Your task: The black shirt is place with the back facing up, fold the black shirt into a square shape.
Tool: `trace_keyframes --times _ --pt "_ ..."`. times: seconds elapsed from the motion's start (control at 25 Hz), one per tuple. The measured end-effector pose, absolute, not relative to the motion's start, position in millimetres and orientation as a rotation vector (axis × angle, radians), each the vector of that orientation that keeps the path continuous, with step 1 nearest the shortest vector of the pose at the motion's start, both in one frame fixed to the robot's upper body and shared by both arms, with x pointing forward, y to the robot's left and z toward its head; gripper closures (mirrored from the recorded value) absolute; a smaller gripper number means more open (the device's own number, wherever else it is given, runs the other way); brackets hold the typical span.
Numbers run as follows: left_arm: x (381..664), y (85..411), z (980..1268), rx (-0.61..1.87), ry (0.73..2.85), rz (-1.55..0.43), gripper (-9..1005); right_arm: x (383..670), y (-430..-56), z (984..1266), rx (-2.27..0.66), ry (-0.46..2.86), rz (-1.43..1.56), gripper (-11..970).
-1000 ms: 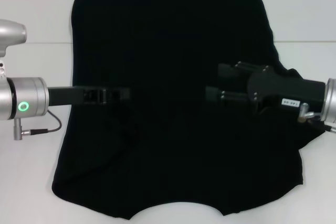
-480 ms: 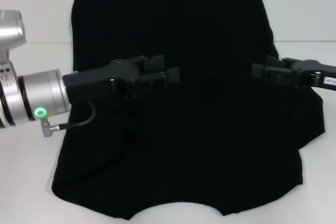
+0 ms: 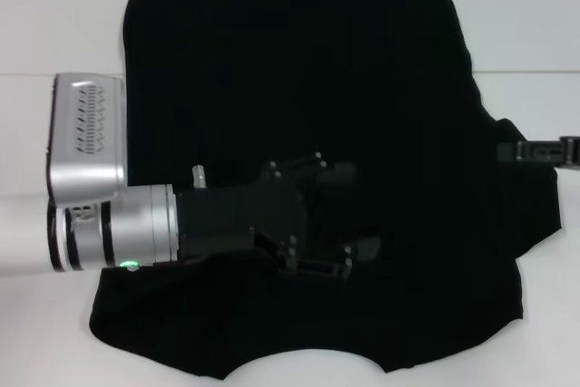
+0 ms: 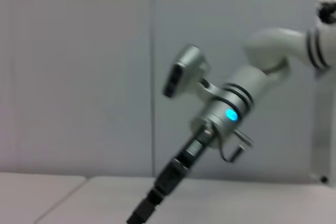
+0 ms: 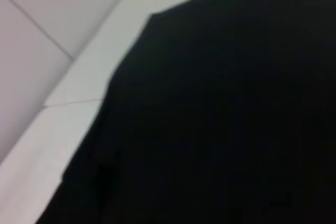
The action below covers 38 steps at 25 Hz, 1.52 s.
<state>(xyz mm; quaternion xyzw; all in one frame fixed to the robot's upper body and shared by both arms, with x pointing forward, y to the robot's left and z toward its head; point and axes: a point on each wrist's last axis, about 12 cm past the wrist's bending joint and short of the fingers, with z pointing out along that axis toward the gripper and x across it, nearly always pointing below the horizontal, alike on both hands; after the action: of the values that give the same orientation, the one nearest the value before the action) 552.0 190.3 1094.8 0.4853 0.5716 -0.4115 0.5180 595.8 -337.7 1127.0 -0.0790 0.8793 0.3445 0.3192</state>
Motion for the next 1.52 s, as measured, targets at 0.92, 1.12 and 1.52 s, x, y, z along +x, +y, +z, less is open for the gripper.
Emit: trace_keyframes --times 0.92,1.12,1.52 --pt "550 181 1097 1.306 1.339 -0.99 60 601 -370 1113 0.087 2.541 0.645 153" --pt "552 181 1100 1.3 1.342 -0.995 59 605 -361 1103 0.091 2.556 0.652 155" --pt "554 185 1102 1.297 1.349 -0.975 60 608 -350 1093 0.085 2.57 0.639 158"
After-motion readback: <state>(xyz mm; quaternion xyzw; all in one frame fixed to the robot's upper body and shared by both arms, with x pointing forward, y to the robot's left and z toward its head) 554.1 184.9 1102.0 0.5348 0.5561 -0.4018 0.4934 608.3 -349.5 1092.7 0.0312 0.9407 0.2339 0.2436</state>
